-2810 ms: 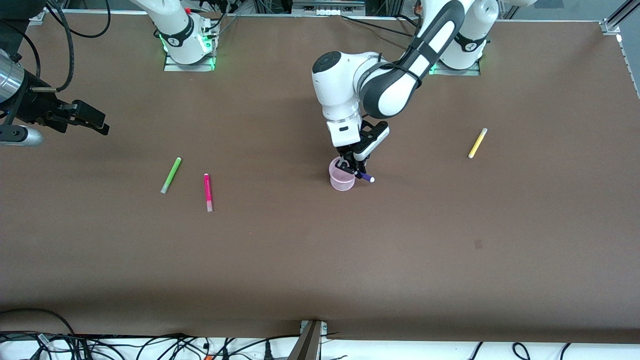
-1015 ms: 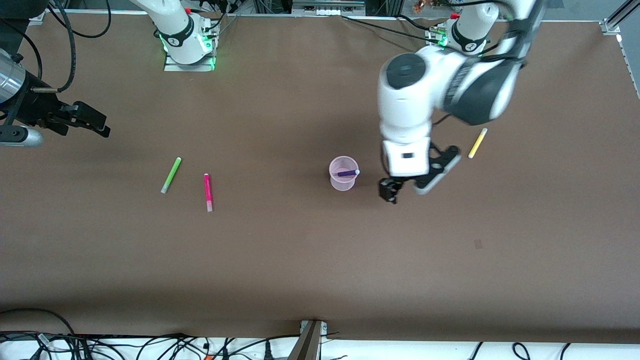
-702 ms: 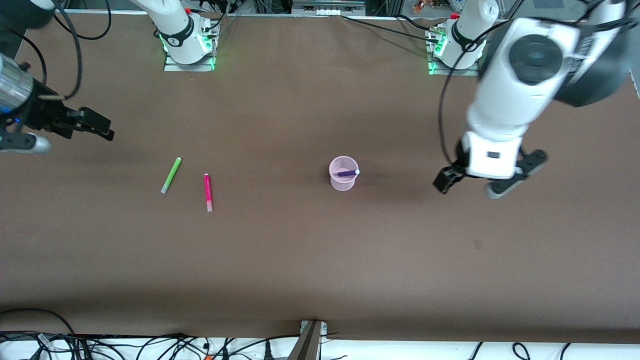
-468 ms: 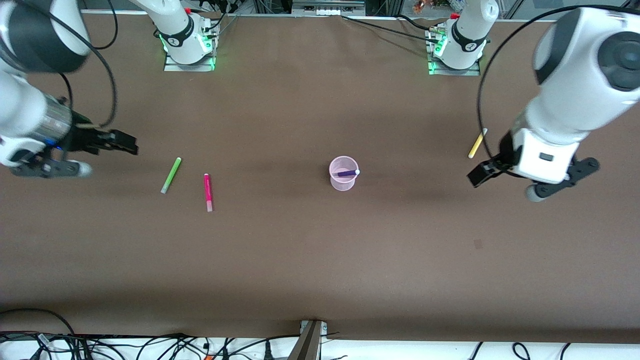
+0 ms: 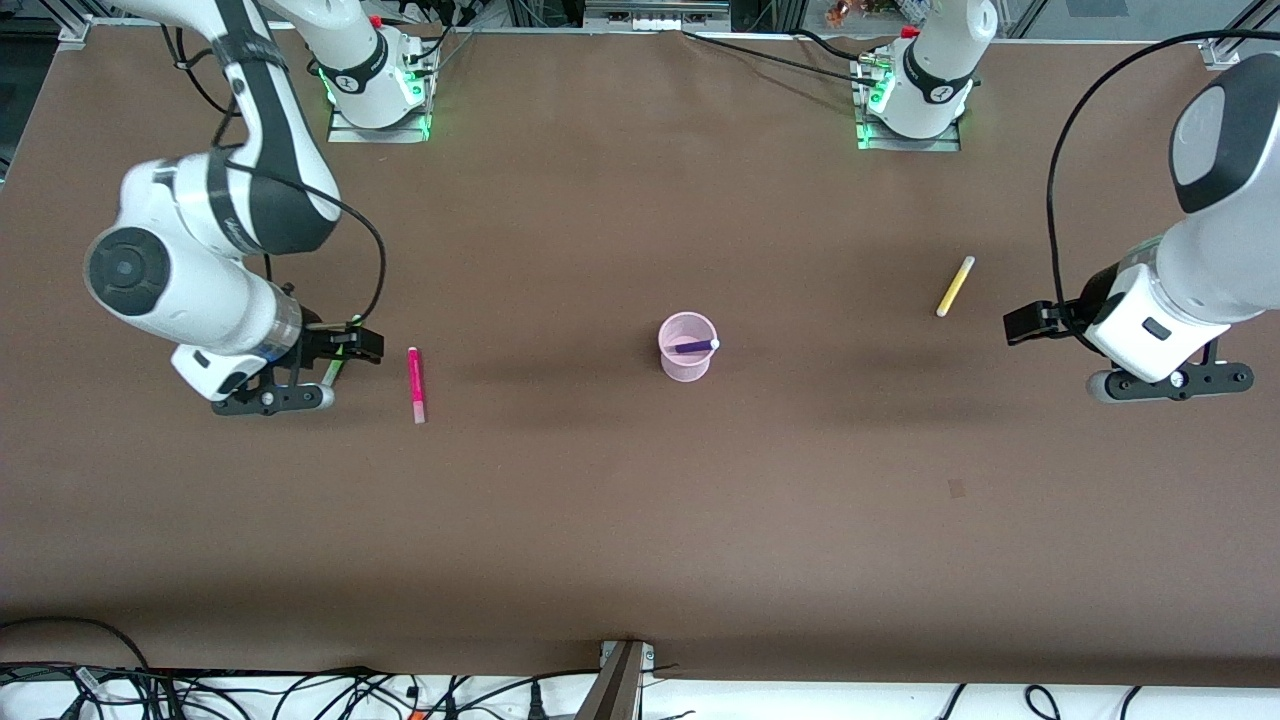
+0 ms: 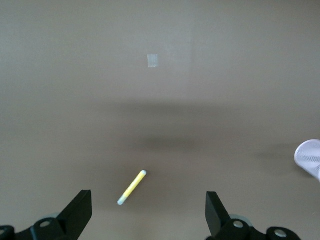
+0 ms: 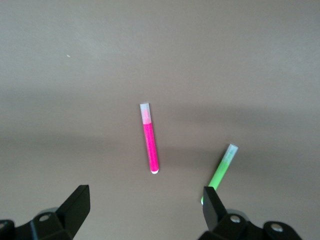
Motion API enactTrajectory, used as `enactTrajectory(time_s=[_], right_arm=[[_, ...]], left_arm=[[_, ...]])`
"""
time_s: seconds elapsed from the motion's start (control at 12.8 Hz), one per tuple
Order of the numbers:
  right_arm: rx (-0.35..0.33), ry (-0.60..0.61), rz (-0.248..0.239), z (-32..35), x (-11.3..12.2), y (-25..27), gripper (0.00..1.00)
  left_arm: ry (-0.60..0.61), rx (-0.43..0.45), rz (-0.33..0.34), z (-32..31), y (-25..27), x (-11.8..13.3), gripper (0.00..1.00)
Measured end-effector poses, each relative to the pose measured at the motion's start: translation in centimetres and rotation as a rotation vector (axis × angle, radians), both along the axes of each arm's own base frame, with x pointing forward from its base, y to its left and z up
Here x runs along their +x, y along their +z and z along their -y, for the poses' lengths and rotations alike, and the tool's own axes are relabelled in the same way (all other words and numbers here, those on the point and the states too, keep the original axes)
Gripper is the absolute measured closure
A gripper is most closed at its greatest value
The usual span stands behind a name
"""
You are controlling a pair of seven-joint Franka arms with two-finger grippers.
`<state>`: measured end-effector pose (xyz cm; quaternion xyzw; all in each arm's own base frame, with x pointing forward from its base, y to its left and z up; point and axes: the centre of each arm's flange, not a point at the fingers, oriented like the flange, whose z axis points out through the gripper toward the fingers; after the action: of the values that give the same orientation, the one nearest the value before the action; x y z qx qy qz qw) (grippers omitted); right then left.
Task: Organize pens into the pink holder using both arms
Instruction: 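Lower the right gripper and grasp the pink highlighter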
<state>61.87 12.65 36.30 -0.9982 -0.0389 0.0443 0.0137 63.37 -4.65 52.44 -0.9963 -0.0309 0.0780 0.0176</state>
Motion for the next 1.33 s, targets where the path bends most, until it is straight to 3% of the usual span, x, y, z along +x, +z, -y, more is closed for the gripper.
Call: enactTrajectory(time_s=[0.47,0.55,0.78,1.33], right_arm=[[-0.010,0.023,0.015,-0.8,-4.3,-12.1,0.02],[-0.012,0.028,0.003,-0.9,-5.1,-13.4,0.08],[-0.018,0.029,-0.024,-0.8,-6.4,-14.8,0.17],[-0.018,0.035,0.017,-1.1,-6.7,-17.8,0.28]], left_arm=[[-0.012,-0.004,-0.010,-0.8,-0.4,0.1,0.00],[-0.010,-0.004,-0.010,-1.0,-0.4,0.1,0.00],[0.001,-0.005,-0.009,-1.9,-0.4,0.1,0.00],[-0.012,-0.023,-0.007,-4.3,-0.1,0.1,0.00]])
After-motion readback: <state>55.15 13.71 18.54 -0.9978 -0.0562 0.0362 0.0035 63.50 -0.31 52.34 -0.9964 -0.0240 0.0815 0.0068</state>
